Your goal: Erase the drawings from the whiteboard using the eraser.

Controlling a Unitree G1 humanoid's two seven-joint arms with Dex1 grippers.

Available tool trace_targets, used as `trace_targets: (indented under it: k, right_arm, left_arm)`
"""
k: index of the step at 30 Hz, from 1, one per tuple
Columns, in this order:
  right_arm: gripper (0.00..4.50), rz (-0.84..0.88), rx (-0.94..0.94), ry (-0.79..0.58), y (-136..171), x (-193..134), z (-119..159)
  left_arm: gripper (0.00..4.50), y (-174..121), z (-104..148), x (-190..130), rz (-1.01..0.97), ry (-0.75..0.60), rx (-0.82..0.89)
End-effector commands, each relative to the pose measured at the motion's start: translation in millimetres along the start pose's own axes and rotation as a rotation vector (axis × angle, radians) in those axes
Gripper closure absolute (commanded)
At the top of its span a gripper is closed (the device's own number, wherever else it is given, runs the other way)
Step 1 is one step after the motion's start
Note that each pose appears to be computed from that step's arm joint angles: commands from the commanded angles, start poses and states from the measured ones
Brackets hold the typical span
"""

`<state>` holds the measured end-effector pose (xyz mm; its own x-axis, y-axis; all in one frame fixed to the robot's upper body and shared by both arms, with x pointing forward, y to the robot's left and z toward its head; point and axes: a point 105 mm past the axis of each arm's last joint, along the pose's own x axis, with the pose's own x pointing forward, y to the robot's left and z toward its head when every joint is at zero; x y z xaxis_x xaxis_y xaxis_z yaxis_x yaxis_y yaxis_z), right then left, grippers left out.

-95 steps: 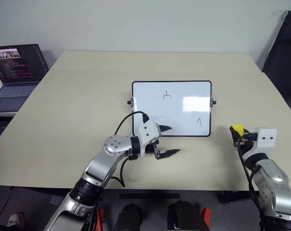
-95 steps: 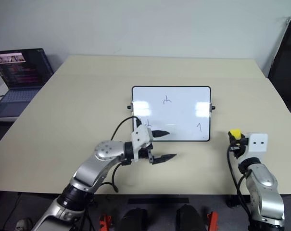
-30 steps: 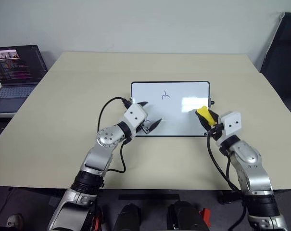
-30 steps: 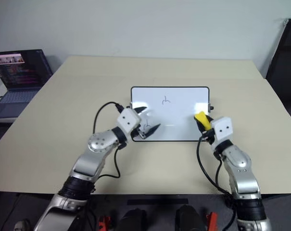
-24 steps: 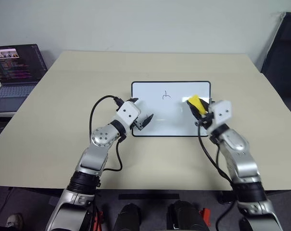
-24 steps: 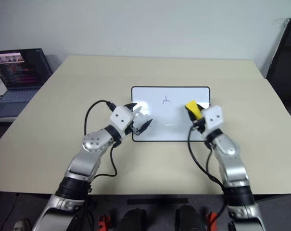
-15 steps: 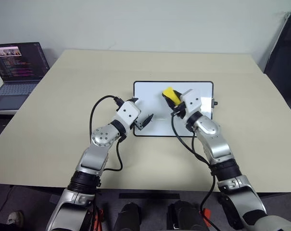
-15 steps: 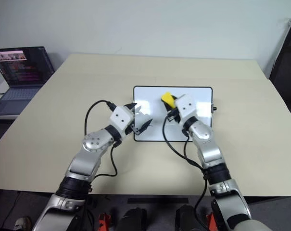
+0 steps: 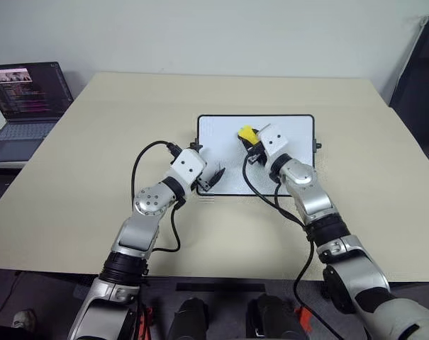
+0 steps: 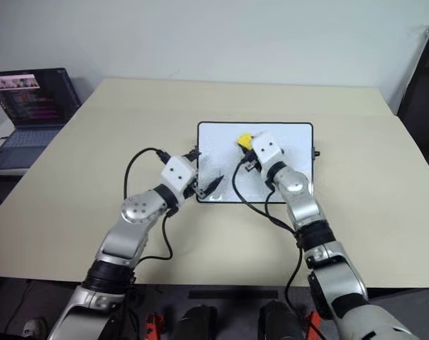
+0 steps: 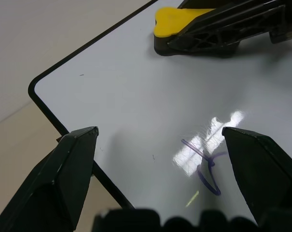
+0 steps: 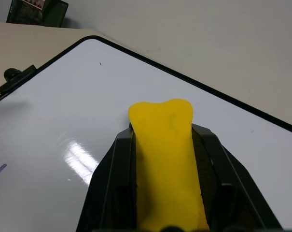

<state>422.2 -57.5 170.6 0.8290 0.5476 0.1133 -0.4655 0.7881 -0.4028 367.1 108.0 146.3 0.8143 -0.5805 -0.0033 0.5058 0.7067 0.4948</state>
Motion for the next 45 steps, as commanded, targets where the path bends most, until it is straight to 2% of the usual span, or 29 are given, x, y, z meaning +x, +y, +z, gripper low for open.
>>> trace_targets:
  k: [1, 5, 11, 17, 23, 27, 30, 32, 36, 40, 45]
  right_arm:
    - [3.33, -0.05, -0.007, 0.036, -16.4, -5.8, -9.3]
    - [3.33, -0.059, -0.019, 0.093, -16.7, -13.4, -24.5]
    - [3.33, -0.119, -0.059, 0.174, -33.2, -22.8, -41.6]
    - [3.33, -0.135, -0.065, 0.203, -35.2, -30.6, -48.1]
    - [3.33, -0.002, -0.026, 0.118, 1.0, -23.3, -31.6]
    - [3.33, 0.198, 0.021, 0.054, 51.9, -19.7, -17.8]
    - [3.33, 0.225, 0.02, 0.053, 59.3, -16.9, -14.9]
    - [3.33, 0.206, 0.011, 0.059, 53.7, -15.0, -15.4]
    - [3.33, 0.029, -0.072, 0.087, 10.3, -9.3, -18.1]
    - [3.33, -0.122, -0.163, 0.084, -20.5, -4.6, -12.9]
    - [3.33, -0.201, -0.206, 0.088, -33.5, -2.6, -11.6]
  left_arm:
    - [0.0, 6.6, 15.2, 0.9, 0.022, -0.05, 0.022]
    - [0.0, 7.1, 16.0, 2.3, 0.02, -0.053, 0.02]
    - [0.0, 7.5, 16.4, 3.4, 0.021, -0.056, 0.019]
    - [0.0, 7.2, 16.0, 2.8, 0.02, -0.055, 0.019]
    - [0.0, 7.8, 15.6, 2.7, 0.021, -0.054, 0.02]
    - [0.0, 9.5, 15.7, 2.8, 0.026, -0.054, 0.023]
    - [0.0, 11.1, 15.5, 2.1, 0.033, -0.054, 0.023]
    - [0.0, 11.1, 15.3, 2.0, 0.035, -0.053, 0.023]
    - [0.0, 9.8, 14.5, 1.9, 0.034, -0.051, 0.019]
    - [0.0, 8.6, 14.7, 2.3, 0.031, -0.053, 0.017]
    - [0.0, 8.9, 15.0, 3.9, 0.029, -0.054, 0.017]
